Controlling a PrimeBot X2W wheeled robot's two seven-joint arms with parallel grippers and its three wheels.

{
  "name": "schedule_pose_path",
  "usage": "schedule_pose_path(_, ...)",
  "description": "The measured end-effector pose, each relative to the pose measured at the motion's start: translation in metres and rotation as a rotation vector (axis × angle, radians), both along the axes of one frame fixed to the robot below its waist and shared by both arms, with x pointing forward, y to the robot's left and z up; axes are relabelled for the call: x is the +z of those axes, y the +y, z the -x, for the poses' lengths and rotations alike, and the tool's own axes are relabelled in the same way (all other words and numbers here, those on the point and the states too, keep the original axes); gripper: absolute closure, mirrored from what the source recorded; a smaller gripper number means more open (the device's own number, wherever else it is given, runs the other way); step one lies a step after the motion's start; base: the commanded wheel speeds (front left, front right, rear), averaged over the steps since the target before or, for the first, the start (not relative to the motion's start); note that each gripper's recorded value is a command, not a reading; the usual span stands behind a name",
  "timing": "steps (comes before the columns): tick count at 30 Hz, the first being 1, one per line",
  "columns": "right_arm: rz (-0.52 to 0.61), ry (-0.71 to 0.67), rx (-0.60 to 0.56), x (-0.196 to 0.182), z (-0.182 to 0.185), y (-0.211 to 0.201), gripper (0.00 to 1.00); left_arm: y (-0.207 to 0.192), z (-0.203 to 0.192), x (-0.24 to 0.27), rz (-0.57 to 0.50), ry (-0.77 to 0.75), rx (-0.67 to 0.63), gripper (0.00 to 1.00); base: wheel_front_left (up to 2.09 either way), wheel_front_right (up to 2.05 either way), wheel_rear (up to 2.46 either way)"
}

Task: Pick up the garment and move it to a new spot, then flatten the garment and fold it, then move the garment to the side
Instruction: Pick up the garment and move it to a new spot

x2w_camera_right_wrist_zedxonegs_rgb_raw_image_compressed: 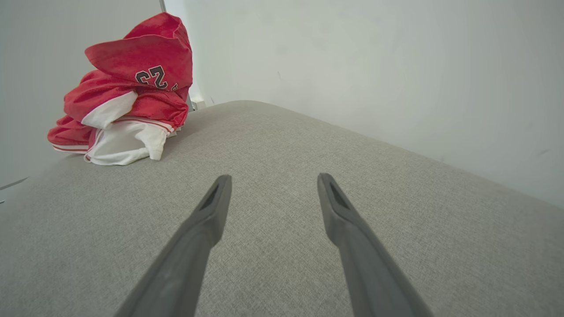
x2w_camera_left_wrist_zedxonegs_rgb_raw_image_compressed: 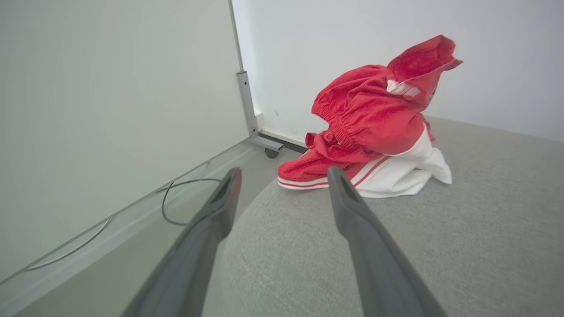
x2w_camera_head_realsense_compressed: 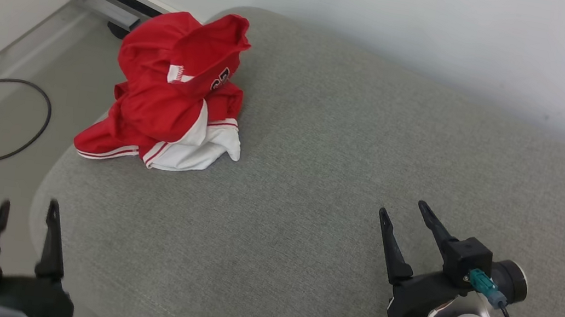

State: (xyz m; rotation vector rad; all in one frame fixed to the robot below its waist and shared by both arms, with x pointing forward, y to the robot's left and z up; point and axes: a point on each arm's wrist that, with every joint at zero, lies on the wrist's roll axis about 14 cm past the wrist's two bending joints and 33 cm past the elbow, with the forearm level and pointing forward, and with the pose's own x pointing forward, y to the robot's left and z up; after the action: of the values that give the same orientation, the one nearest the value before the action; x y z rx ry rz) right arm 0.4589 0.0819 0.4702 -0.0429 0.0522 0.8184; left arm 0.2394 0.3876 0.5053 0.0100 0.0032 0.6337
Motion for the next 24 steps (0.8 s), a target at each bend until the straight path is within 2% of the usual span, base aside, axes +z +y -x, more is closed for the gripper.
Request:
schedule_pose_path(10,0.034,-0.006,-0.064,-0.006,-0.024,-0.037,0.0,0.016,-0.093,0.037,-0.06,-0.016,-0.188,0.0,0.0,0.0,0.0)
schedule_pose_path(20,0.066,0.036,-0.161,-0.027,-0.04,-0.086,0.0,0.012,-0.189,0.032,-0.045,0.229,-0.35,0.0,0.0,0.0,0.0)
schedule_pose_path(24,0.07,0.063,-0.194,-0.037,-0.039,-0.102,0.0,-0.002,-0.221,0.034,-0.025,0.262,-0.412,0.0,0.0,0.0,0.0)
